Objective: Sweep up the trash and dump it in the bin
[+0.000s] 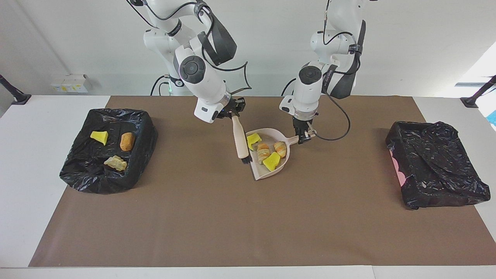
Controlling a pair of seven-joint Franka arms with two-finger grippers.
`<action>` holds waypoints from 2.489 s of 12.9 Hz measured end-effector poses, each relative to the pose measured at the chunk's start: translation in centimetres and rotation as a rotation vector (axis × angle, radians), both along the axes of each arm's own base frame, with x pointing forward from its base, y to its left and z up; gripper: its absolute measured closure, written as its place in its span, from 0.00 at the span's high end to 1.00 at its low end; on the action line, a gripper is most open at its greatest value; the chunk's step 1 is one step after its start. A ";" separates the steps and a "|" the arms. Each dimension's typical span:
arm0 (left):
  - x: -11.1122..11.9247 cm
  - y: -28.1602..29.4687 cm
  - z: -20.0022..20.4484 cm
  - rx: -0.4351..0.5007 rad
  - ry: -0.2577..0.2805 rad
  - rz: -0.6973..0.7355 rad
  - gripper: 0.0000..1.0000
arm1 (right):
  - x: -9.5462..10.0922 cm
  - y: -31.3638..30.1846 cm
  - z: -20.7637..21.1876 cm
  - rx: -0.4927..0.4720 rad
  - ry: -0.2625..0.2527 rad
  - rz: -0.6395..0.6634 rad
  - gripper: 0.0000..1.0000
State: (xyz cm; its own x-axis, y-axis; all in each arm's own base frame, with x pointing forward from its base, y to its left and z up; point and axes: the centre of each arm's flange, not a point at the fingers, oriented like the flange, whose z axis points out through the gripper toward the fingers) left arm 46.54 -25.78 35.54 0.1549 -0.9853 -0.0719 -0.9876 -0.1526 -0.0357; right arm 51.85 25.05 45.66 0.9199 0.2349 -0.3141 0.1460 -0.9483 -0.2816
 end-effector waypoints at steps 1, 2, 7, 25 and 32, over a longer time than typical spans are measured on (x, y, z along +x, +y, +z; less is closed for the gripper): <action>0.8 1.4 0.4 0.003 -0.002 -0.017 0.31 | -0.1 -1.0 -0.1 -0.042 0.015 0.012 0.26; 1.5 3.0 1.0 0.009 -0.002 -0.037 0.31 | -0.2 -1.9 -0.2 -0.088 0.019 0.027 0.26; 3.9 13.2 8.5 -0.016 0.031 -0.114 0.31 | -3.1 0.6 -0.9 -0.202 -0.007 -0.007 0.26; 5.7 57.4 23.9 0.257 -0.176 -0.064 0.31 | -17.2 20.9 -12.0 -0.292 -0.050 -0.131 0.55; 8.9 60.2 21.0 0.545 -0.149 -0.120 0.31 | -10.3 18.1 -3.4 -0.252 -0.080 -0.173 1.00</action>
